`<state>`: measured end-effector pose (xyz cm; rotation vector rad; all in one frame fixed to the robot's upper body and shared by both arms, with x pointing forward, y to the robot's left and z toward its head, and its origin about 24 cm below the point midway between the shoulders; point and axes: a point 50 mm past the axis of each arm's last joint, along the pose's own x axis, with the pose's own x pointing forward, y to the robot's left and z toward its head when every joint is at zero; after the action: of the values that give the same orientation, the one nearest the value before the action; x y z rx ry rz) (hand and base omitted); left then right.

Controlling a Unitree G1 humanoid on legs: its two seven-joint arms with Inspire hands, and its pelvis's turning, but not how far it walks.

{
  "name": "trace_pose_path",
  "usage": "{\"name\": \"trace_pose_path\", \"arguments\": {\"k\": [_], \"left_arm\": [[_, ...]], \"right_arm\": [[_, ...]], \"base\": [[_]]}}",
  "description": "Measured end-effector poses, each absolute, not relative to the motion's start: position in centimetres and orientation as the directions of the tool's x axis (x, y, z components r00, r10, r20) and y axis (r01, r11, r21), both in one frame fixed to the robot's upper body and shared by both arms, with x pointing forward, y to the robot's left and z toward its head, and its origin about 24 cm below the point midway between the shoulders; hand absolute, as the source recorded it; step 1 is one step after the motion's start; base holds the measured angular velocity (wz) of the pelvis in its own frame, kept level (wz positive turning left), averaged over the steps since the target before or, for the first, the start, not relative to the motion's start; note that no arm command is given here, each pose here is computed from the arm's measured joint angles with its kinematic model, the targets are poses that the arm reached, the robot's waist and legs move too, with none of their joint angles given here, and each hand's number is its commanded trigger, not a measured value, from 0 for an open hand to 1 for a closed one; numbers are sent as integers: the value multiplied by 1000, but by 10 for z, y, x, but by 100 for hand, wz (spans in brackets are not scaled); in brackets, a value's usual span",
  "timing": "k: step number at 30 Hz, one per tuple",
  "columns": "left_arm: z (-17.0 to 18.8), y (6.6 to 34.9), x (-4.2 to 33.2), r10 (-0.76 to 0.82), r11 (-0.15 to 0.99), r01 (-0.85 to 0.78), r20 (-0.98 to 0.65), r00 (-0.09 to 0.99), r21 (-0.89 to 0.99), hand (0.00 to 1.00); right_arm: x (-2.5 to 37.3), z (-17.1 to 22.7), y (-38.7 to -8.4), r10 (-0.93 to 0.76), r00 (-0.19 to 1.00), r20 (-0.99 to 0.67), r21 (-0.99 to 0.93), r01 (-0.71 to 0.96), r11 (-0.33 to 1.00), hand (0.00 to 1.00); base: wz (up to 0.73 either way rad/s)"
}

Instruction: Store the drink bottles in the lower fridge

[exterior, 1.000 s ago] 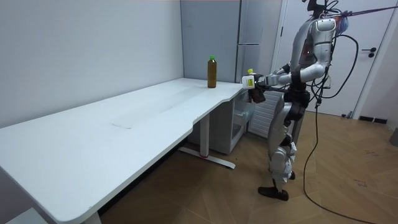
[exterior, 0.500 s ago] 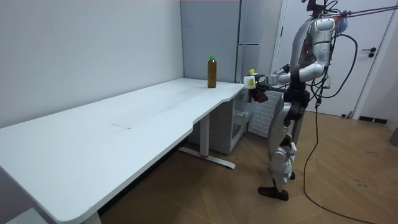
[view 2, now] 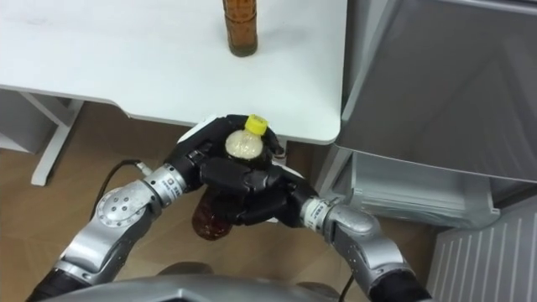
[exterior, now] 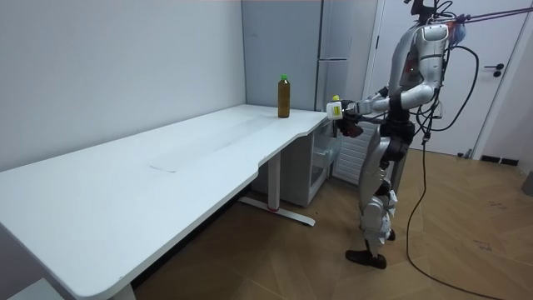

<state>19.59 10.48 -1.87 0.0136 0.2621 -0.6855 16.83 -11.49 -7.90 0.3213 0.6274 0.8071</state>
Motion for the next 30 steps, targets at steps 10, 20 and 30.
{"name": "trace_pose_path", "arguments": {"k": [10,20,30], "left_arm": [[-18,107,197,-616,783,617,-237,751,-81,0],[7,104,206,-605,796,598,-115,788,-91,0],[36,99,211,-602,791,602,38,798,-115,0]], "right_arm": [[167,-78,-113,765,522,-379,518,-565,642,100],[166,-76,-106,785,529,-324,590,-535,604,100],[160,-78,-103,804,503,-317,605,-546,580,100]], "base": [[0],[0],[0]]}}
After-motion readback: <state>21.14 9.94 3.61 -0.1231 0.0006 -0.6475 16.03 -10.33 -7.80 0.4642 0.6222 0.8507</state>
